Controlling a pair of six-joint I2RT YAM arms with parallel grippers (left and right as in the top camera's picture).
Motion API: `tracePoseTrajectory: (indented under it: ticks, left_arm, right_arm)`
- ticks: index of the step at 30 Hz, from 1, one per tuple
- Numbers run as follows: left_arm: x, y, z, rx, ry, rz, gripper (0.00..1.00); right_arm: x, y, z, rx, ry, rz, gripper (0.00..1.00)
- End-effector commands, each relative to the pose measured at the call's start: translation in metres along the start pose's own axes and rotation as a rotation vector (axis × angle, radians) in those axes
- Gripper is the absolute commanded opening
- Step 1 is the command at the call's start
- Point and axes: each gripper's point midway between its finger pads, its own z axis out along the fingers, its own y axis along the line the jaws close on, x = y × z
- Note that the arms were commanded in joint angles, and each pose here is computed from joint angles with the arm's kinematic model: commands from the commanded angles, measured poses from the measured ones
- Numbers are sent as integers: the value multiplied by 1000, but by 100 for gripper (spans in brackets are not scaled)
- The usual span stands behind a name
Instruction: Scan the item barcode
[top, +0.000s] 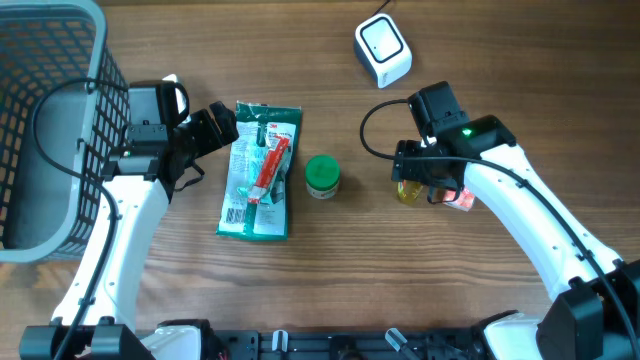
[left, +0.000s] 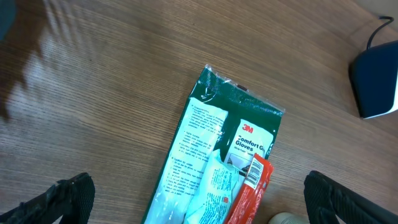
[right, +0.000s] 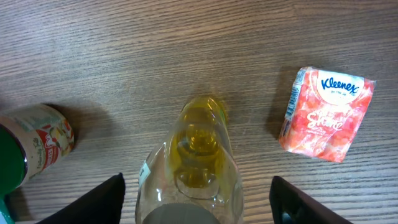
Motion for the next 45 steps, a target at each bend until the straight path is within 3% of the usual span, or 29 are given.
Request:
tracePoseTrajectory:
  ticks: [1,14,20,25,28,45]
  left_arm:
    - [-9,-5,-7,21,-27,6,100]
    - [-9,-5,-7,21,-27,6,100]
    - [-9,-5,-7,21,-27,6,100]
    - [-9,-5,-7,21,-27,6,100]
    - [-9,-5,-7,21,-27,6,100]
    - [-9,-5,-7,21,-27,6,100]
  right_arm:
    - [4,-3,6,25,17,-5,70]
    - [-2,-9,6,62,-15,-66,54]
    - [-8,-6,6,52,-35,-178,54]
    - [-7,-5,6,46,-33,-182,80]
    - [-2,3,6,-5,-7,-181,84]
    - [-2,3,6,-7,-7,-116,86]
